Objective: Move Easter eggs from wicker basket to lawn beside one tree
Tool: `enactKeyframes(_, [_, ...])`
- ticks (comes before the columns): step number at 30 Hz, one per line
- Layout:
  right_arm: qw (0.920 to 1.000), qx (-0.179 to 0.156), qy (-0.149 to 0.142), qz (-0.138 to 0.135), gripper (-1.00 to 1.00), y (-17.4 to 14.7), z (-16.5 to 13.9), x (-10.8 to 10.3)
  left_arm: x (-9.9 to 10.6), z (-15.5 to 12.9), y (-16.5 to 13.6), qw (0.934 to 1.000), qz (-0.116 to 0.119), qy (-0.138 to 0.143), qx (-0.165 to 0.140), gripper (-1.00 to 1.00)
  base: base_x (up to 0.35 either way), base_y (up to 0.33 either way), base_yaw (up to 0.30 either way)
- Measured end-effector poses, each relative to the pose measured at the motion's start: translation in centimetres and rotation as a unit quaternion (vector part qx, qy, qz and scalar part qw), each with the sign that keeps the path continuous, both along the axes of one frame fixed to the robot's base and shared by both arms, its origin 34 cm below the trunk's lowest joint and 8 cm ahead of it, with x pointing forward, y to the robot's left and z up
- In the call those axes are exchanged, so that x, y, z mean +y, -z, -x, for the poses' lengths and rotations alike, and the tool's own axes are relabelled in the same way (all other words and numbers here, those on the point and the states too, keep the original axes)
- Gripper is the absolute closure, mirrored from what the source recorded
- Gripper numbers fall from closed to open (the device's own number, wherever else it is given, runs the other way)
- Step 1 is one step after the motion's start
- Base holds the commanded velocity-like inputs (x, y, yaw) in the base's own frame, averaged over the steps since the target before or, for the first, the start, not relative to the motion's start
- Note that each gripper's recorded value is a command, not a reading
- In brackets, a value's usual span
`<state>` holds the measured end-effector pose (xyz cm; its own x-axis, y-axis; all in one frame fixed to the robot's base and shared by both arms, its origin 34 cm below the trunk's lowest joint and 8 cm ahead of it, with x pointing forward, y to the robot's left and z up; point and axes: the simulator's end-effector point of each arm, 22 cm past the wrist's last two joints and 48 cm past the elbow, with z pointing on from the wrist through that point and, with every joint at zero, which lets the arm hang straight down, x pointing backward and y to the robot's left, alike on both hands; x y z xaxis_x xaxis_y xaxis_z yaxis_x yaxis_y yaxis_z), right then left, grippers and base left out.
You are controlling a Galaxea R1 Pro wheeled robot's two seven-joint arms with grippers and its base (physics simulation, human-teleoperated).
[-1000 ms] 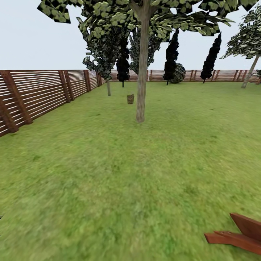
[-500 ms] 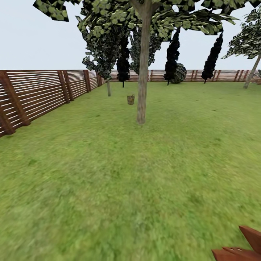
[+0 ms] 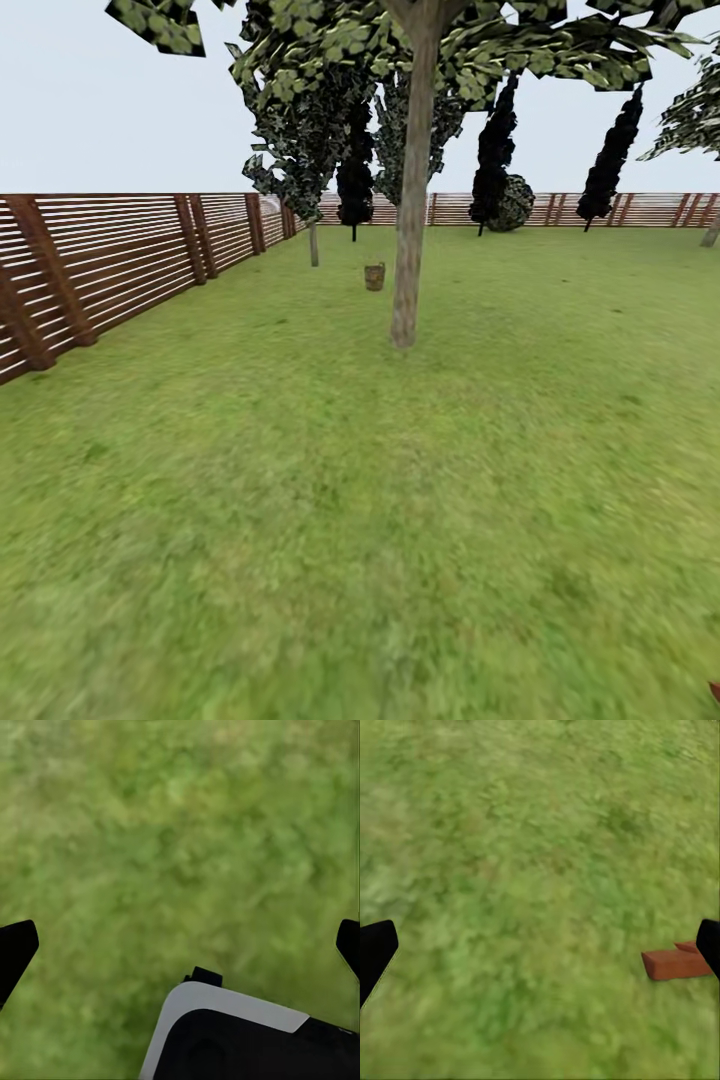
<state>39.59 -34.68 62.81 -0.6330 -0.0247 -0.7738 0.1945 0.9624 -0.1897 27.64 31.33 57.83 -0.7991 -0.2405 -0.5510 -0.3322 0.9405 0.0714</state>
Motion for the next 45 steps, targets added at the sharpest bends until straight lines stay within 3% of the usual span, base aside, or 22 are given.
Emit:
enactKeyframes(12, [1.0, -0.005, 0.0, 0.001, -1.0, -0.3, -0.3, -0.2, 0.0, -0.2, -0.1, 1.0, 0.001, 0.0, -0.002, -1.0, 0.321, 0.0, 0.0])
enactKeyframes(23, [1.0, -0.005, 0.0, 0.002, -1.0, -0.3, -0.3, -0.2, -0.4, 0.9, 0.7, 0.9996, 0.01, 0.002, 0.028, -1.0, 0.321, 0.0, 0.0])
enactKeyframes(45, [1.0, -0.004, -0.008, 0.001, -1.0, -0.2, -0.3, 0.1, -0.1, 0.8, 0.6, 0.9996, 0.008, 0.002, 0.026, -1.0, 0.321, 0.0, 0.0])
